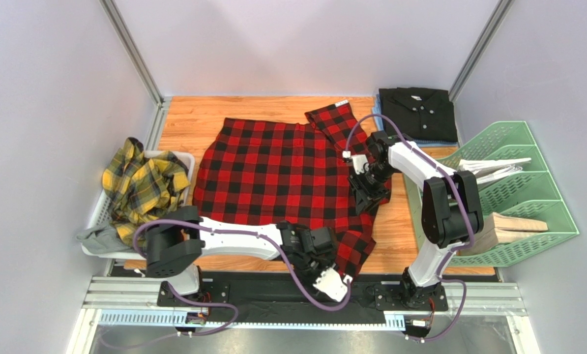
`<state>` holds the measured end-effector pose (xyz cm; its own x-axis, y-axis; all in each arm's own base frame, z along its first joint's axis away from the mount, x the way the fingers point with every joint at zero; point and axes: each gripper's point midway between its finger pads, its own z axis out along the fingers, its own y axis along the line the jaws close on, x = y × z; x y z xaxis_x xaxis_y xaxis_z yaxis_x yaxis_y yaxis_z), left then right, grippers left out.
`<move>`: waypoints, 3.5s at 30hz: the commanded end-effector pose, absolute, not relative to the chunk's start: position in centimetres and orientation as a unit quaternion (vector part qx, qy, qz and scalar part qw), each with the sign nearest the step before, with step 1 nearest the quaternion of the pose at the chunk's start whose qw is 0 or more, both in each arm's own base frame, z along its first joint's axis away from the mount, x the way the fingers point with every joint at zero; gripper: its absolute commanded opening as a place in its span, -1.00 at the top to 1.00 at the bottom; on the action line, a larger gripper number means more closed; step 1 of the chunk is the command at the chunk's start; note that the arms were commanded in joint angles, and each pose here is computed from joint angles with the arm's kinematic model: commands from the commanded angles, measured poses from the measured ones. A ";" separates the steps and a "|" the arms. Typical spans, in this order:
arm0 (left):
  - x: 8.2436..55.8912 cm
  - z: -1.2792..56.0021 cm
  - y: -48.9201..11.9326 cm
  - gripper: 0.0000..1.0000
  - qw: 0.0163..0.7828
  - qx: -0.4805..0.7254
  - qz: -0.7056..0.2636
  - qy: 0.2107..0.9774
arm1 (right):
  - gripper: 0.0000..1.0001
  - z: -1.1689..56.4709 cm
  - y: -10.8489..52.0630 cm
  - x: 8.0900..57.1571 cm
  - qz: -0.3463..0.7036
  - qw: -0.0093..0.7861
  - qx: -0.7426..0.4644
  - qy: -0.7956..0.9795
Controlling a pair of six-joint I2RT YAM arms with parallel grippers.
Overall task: Fold and stack the long sleeve shirts
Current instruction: Flatten the shirt out, then fold the shirt
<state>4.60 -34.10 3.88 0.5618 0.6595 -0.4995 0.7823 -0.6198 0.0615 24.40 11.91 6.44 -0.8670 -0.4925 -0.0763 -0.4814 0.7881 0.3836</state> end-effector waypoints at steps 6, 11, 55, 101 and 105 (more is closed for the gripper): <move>5.7 1.5 -37.5 0.50 0.157 0.884 -0.183 0.400 | 0.21 3.3 12.4 22.7 -0.206 0.053 0.249 -0.945; 5.1 8.2 -39.1 1.00 0.207 0.862 -0.227 0.404 | 0.24 1.7 11.7 22.2 -0.192 0.069 0.252 -0.946; 14.4 1.1 -44.7 -0.14 0.227 0.839 -0.152 0.471 | 0.25 3.7 12.0 26.0 -0.216 0.060 0.224 -0.949; 7.1 28.1 -39.1 1.00 0.210 0.705 -0.442 0.513 | 0.23 11.1 9.6 25.3 -0.218 -0.059 0.255 -0.940; 10.9 25.3 -36.3 1.00 0.245 0.703 -0.383 0.546 | -0.05 12.3 10.2 24.6 -0.238 -0.081 0.254 -0.934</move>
